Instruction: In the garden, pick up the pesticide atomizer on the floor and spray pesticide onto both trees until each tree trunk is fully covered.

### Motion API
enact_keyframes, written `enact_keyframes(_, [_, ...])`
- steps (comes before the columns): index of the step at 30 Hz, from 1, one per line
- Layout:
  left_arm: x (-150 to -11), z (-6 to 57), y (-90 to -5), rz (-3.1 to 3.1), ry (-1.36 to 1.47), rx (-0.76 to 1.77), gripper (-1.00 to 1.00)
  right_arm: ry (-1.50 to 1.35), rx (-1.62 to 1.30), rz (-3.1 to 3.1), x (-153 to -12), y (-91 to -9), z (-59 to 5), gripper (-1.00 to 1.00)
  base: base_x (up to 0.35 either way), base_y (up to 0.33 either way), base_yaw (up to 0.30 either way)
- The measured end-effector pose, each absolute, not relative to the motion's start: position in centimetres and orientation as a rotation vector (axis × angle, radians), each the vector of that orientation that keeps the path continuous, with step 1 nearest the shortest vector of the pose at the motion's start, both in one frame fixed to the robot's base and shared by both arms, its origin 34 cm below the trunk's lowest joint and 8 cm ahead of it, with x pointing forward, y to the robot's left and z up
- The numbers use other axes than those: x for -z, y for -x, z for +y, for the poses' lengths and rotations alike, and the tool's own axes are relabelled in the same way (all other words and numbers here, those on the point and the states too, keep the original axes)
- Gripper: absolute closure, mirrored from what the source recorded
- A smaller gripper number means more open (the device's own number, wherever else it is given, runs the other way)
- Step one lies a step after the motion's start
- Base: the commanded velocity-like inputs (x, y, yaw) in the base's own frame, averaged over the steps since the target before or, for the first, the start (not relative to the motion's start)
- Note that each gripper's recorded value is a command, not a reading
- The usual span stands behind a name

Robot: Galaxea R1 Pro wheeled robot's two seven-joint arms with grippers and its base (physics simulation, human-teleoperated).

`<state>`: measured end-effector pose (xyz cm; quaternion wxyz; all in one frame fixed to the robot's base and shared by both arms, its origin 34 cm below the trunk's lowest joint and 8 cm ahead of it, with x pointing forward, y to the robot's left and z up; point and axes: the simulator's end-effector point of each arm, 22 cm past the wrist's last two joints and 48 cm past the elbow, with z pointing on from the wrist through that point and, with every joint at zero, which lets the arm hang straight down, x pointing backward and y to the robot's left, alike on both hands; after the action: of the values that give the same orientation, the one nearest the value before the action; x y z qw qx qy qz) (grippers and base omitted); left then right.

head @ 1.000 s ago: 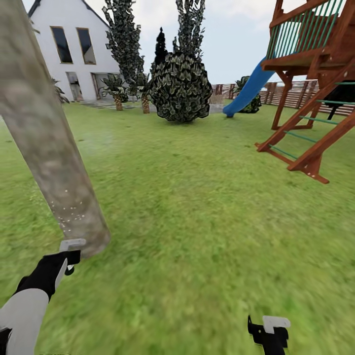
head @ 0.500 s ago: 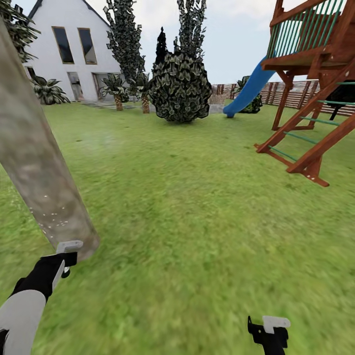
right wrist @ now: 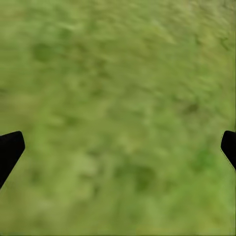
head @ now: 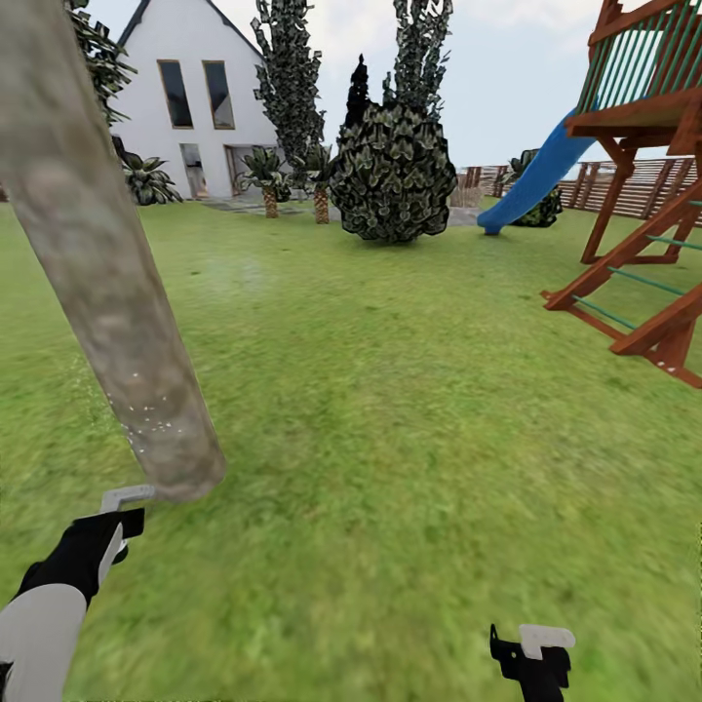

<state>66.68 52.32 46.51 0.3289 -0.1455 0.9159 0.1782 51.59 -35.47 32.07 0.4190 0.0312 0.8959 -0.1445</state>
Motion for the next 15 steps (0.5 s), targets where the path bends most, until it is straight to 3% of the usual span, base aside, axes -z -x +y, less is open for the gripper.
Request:
enact_keyframes(7, [-46.59, 52.32, -66.74, 2.396, 0.381, -0.467, 1.0, -0.078, 0.363, 2.246, -32.07, -51.59, -35.48, -1.0, 0.066, -0.263, 0.022])
enact_keyframes(15, [-46.18, 51.73, -66.69, 2.405, 0.377, -0.458, 1.0, -0.078, 0.362, 2.247, -32.07, -51.58, -35.48, -1.0, 0.174, -0.245, 0.256])
